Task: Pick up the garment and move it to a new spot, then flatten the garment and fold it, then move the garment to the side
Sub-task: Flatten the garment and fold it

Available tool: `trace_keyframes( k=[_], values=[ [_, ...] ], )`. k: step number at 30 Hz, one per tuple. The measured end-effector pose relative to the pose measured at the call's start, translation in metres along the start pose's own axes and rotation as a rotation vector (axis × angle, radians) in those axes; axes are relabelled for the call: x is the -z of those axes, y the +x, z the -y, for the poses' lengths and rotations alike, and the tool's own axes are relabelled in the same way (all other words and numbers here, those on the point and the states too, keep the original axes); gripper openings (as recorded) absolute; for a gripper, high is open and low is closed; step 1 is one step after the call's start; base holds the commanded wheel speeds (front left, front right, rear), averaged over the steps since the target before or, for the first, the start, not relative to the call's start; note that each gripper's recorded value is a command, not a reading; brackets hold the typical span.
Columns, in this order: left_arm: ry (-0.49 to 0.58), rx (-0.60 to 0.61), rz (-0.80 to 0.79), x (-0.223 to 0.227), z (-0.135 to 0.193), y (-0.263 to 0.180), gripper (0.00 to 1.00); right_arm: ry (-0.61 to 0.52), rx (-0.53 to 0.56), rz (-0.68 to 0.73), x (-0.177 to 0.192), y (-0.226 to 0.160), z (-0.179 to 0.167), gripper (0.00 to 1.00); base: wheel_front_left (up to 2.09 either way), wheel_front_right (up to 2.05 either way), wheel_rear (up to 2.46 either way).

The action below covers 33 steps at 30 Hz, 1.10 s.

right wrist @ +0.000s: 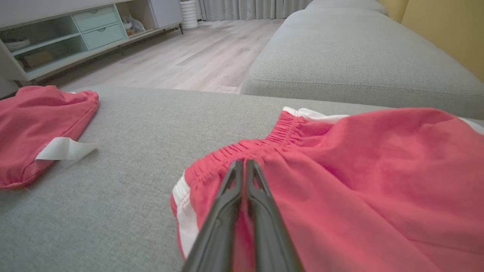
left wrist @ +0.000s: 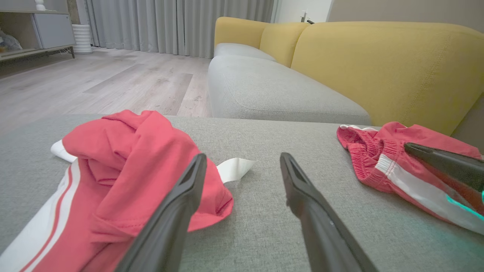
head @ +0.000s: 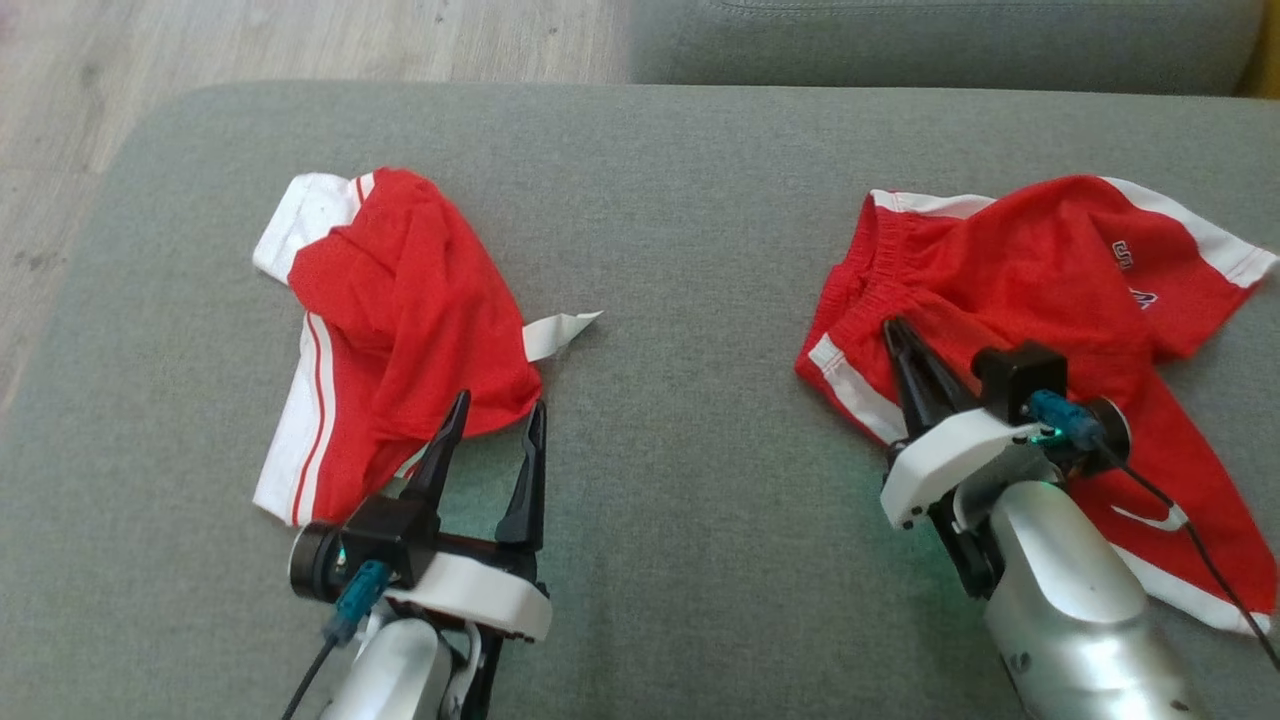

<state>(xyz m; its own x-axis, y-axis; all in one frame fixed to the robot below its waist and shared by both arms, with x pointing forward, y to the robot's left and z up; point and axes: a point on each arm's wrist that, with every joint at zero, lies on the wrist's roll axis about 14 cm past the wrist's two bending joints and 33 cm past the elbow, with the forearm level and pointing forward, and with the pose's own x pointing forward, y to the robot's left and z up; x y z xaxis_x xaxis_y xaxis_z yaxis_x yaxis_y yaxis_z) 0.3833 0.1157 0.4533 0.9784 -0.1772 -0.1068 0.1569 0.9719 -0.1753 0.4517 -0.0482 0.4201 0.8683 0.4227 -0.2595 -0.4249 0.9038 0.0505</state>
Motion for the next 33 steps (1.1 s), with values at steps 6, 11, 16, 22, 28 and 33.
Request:
trace_keyframes(
  k=[6, 11, 16, 22, 28, 33],
  values=[
    [0.003, 0.015, 0.014, -0.005, 0.005, 0.002, 1.0, 0.012, 0.035, 0.05, -0.012, -0.006, 0.01, 1.0, 0.0, 0.0, 0.0],
    [0.006, 0.034, 0.037, -0.013, 0.011, 0.005, 1.0, 0.06, 0.111, 0.178, -0.041, -0.025, 0.031, 1.0, 0.0, 0.0, 0.0],
    [0.01, 0.066, 0.062, -0.021, 0.022, 0.009, 1.0, 0.099, 0.213, 0.241, -0.038, -0.07, 0.053, 1.0, 0.0, 0.0, 0.0],
    [0.01, 0.112, 0.068, -0.024, 0.038, 0.013, 1.0, 0.128, 0.306, 0.187, -0.001, -0.12, 0.063, 1.0, 0.0, 0.0, 0.0],
    [0.018, 0.187, 0.048, -0.016, 0.058, 0.019, 1.0, 0.164, 0.369, 0.206, 0.001, -0.138, 0.076, 1.0, 0.0, 0.0, 0.0],
    [0.062, 0.303, 0.017, -0.007, 0.083, 0.027, 1.0, 0.17, 0.415, 0.201, 0.005, -0.148, 0.087, 1.0, 0.0, 0.0, 0.0]
  ],
)
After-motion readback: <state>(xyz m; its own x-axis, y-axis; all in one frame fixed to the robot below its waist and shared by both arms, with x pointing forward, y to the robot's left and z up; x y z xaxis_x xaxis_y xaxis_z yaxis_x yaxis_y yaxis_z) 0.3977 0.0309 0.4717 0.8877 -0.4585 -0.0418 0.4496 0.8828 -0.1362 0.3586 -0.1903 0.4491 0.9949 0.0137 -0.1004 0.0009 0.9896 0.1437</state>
